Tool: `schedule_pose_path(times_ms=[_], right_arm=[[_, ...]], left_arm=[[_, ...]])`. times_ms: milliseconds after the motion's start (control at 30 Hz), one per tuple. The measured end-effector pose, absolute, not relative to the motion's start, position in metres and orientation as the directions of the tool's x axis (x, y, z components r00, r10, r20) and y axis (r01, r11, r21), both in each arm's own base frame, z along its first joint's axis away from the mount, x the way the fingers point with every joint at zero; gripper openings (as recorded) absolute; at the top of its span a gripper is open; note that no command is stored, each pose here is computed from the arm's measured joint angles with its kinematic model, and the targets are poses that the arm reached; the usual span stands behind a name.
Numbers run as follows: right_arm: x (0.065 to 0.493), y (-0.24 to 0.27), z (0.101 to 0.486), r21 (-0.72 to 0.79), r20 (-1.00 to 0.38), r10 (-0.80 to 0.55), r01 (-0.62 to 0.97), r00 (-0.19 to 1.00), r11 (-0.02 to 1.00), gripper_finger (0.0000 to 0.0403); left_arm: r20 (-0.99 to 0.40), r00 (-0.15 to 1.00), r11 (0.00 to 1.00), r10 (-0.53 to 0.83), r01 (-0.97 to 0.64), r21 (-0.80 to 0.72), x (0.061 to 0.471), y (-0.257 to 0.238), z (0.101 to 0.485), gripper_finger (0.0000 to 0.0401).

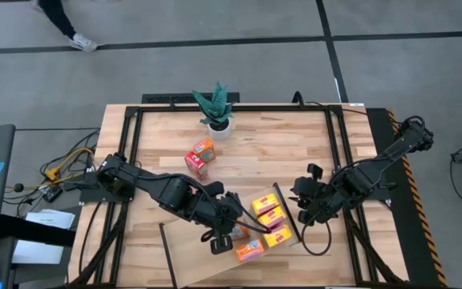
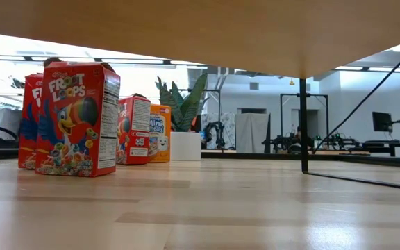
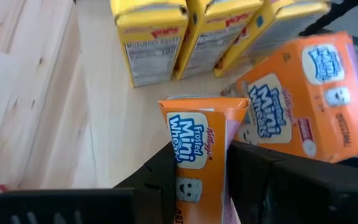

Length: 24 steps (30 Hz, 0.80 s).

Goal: Stack cereal on shelf
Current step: Put the bottom orange cereal box on the shelf aligned with the orange cereal box

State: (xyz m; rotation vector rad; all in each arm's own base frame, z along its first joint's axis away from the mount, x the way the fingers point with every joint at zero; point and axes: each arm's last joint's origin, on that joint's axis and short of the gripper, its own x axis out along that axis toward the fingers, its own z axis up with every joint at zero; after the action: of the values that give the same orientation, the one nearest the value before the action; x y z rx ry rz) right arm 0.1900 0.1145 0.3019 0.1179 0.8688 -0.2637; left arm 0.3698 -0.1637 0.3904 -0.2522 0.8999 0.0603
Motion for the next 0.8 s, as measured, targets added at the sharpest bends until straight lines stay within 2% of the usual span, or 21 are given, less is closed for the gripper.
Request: schedule_pose_path(times_ms=[167,567,800], right_arm=[[0.1900,0.1146,0.3019,-0.006,-0.767,-0.180,0.274,0.616,0.962,0.0142],[0.1900,0.1146,0.3019,-0.007,-0.767,-0.180,0.273,0.616,0.962,0.0155],[0.1900,0.1146,0.3019,-0.007,-0.767,-0.180,0.273,0.616,0.962,0.0150]], left_arm=[[-0.771,0.635,0.971,-0.059,-0.143,-0.192,0.3709,-0.1641,0.3916,0.0103],[-0.763,0.643,0.968,-0.065,-0.145,-0.204,0.3722,-0.1636,0.3926,0.0225],[-0.753,0.653,0.958,-0.084,-0.156,-0.242,0.3734,-0.1634,0.3942,0.0245]])
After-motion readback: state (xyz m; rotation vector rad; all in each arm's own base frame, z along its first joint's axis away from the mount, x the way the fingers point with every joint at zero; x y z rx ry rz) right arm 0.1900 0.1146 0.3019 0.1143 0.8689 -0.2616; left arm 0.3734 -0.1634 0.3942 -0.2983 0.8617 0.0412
